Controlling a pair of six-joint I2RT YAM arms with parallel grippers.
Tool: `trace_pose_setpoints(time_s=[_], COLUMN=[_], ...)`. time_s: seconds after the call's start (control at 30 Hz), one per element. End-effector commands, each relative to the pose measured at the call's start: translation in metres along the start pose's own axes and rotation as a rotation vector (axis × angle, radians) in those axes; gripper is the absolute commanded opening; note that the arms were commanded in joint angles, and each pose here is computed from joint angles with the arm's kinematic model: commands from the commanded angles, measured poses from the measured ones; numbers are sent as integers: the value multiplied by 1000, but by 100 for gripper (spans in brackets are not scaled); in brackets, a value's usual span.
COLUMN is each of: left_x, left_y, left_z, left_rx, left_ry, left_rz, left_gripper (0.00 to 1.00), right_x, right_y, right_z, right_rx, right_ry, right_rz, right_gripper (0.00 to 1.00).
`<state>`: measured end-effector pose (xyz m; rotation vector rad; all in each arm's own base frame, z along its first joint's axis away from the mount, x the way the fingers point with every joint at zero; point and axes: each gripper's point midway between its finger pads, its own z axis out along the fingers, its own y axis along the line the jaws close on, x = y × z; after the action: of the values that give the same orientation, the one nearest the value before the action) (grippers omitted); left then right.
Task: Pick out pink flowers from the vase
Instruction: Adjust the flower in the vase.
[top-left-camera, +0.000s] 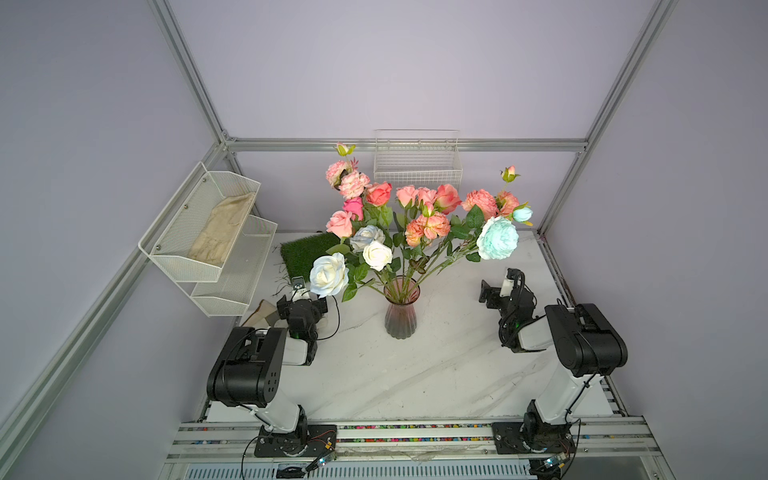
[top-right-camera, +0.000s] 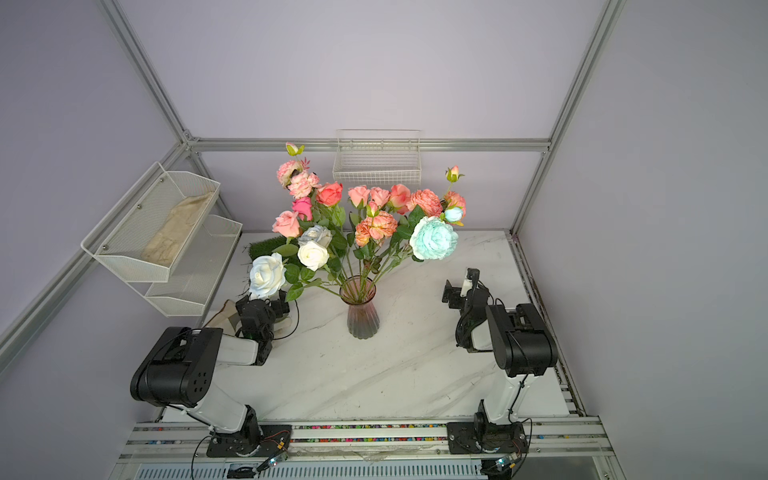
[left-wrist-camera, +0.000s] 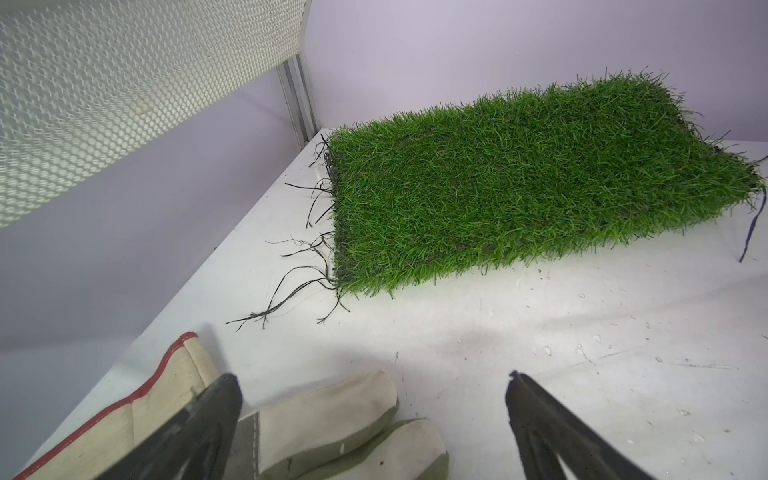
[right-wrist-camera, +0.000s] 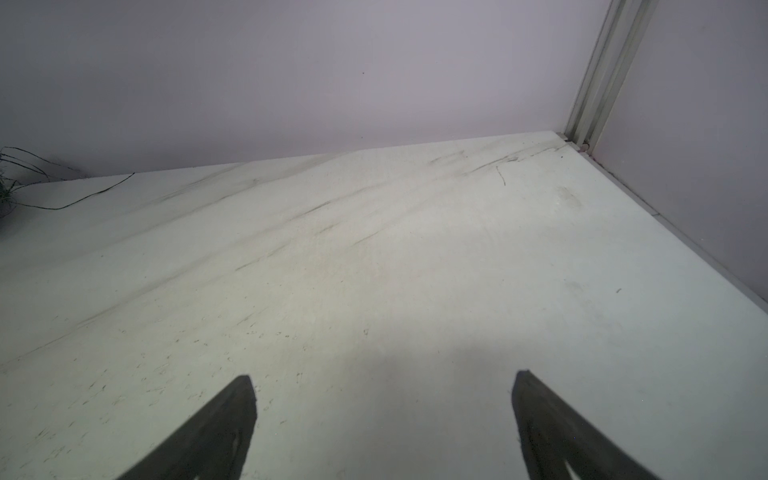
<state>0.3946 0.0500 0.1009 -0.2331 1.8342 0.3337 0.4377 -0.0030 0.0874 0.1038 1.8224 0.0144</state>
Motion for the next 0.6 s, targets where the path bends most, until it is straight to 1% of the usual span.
trace_pose_setpoints(time_s=[0.0,0.33,0.4,0.43,0.5,0.53,0.57], left_x=[-14,-14,-15,-15,-15,-18,-19], left_y=[3,3,2,3,3,2,-2], left_z=[-3,-4,-4,-4,-5,-5,-5], left_rx=[0,5,6,4,4,10,26], left_ry=[-47,-52,-53,-53,-55,-66,-55], left_rz=[-24,-23,-23,-23,-22,-15,-6], left_gripper=[100,100,100,100,100,100,100], right_x=[-9,-10,-20,-25,-36,-39,-42], right_y=[2,3,-1,0,2,0,1], right_z=[-4,-4,-2,-1,5,6,4], right_rx=[-3,-2,33,40,50,73,88], right_ry=[-26,-31,-33,-6,107,157,167], right_rz=[-10,-11,-7,-8,12,32,49], right_gripper=[97,97,97,97,97,94,90])
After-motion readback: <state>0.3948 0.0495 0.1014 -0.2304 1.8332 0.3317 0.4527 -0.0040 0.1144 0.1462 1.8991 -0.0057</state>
